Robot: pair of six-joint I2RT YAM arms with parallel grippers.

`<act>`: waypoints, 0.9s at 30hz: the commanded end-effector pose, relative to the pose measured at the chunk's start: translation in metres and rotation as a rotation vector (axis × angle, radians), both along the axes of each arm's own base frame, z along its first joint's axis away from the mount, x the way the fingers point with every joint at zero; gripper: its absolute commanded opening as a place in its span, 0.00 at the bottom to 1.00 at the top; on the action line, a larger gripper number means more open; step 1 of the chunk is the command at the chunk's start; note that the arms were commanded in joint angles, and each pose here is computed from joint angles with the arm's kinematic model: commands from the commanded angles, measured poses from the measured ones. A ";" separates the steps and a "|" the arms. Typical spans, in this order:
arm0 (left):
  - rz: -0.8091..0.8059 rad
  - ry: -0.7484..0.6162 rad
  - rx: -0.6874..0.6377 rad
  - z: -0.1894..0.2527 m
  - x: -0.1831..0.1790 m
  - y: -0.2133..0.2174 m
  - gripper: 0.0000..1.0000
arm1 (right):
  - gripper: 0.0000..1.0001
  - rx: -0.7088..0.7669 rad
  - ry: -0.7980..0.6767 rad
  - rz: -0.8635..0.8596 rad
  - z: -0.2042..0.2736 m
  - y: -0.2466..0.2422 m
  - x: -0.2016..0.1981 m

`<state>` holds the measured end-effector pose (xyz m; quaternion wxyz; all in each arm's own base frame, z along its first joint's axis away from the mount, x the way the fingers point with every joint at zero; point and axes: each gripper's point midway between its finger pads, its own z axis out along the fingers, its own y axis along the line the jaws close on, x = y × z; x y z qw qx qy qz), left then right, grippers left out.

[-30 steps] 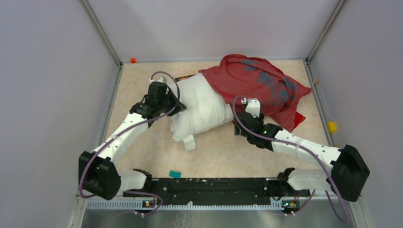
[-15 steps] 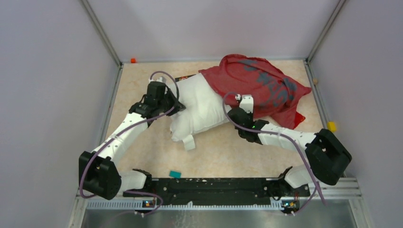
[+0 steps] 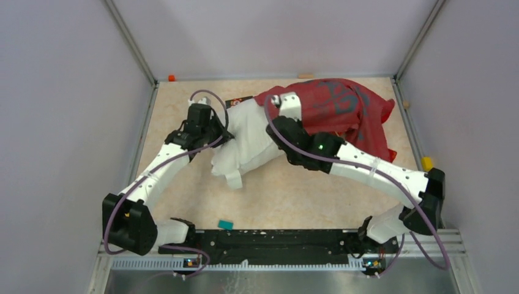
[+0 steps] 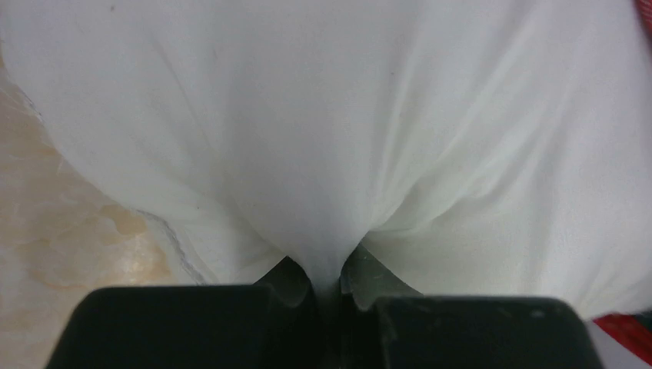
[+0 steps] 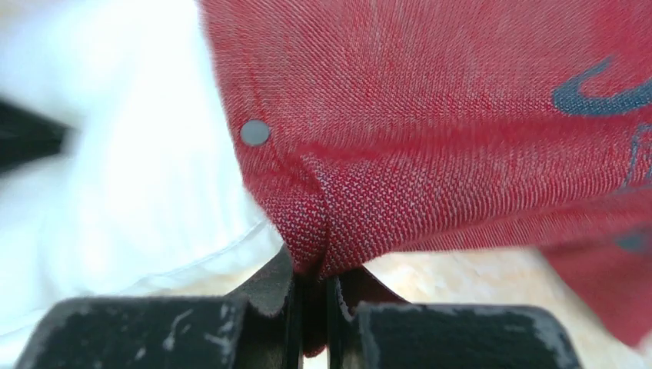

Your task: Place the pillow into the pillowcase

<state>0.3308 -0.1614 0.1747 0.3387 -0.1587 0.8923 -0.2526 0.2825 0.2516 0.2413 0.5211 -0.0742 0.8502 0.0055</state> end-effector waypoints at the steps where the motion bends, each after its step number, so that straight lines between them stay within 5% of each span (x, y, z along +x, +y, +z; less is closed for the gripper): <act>1: -0.077 -0.155 -0.034 0.055 0.007 -0.025 0.00 | 0.00 0.128 -0.114 0.202 0.109 0.069 -0.012; 6: -0.259 -0.201 -0.097 0.101 -0.031 -0.070 0.04 | 0.00 0.201 -0.115 0.289 0.150 0.095 0.025; 9: -0.335 -0.213 -0.132 0.122 -0.052 -0.082 0.16 | 0.00 0.242 -0.048 0.301 0.135 0.100 0.065; 17: -0.395 -0.326 -0.067 0.162 -0.063 -0.070 0.96 | 0.00 0.210 0.174 0.212 -0.003 0.095 0.150; 23: -0.225 -0.409 0.130 0.183 -0.047 -0.024 0.99 | 0.00 0.209 0.199 0.168 -0.029 0.093 0.169; 27: -0.229 -0.329 0.163 0.151 -0.049 -0.022 0.99 | 0.00 0.212 0.165 0.151 -0.011 0.091 0.172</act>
